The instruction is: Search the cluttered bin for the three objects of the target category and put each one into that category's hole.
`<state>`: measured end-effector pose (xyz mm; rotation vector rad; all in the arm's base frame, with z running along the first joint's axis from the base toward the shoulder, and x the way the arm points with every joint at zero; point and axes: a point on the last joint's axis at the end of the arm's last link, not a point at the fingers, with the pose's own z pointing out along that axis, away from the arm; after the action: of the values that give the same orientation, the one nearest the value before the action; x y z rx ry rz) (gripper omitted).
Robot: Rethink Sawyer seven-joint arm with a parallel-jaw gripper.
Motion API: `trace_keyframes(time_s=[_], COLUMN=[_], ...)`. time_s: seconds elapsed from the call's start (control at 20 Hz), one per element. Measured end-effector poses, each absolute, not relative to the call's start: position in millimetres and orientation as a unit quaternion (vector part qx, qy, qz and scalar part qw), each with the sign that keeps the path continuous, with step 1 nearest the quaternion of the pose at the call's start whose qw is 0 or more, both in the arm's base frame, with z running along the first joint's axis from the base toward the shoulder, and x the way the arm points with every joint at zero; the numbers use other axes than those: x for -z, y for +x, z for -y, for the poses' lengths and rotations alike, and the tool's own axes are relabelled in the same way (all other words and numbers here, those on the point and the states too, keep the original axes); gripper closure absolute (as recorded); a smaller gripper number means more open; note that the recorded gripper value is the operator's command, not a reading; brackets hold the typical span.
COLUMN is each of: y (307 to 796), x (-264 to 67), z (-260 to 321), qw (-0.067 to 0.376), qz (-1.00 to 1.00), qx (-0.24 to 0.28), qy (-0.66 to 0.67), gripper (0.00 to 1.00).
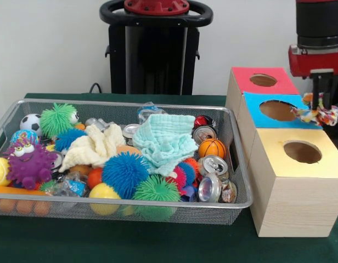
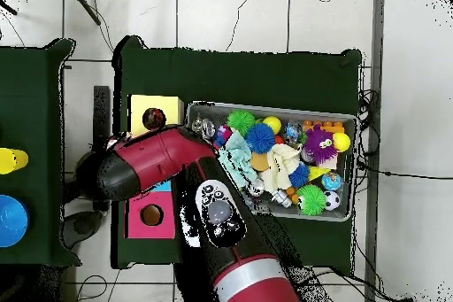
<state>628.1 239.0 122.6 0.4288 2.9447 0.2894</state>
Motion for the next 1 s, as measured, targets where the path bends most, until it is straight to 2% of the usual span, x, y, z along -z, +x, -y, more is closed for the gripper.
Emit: trace_keyframes(time_s=[0.45, 1.0], y=[628, 649], x=[-94, -100], z=[-253, -213], qw=[0.110, 0.126], qz=[-0.978, -0.972], qx=[-0.108, -0.104], qy=[0.140, 0.169], gripper=[1.00, 1.00])
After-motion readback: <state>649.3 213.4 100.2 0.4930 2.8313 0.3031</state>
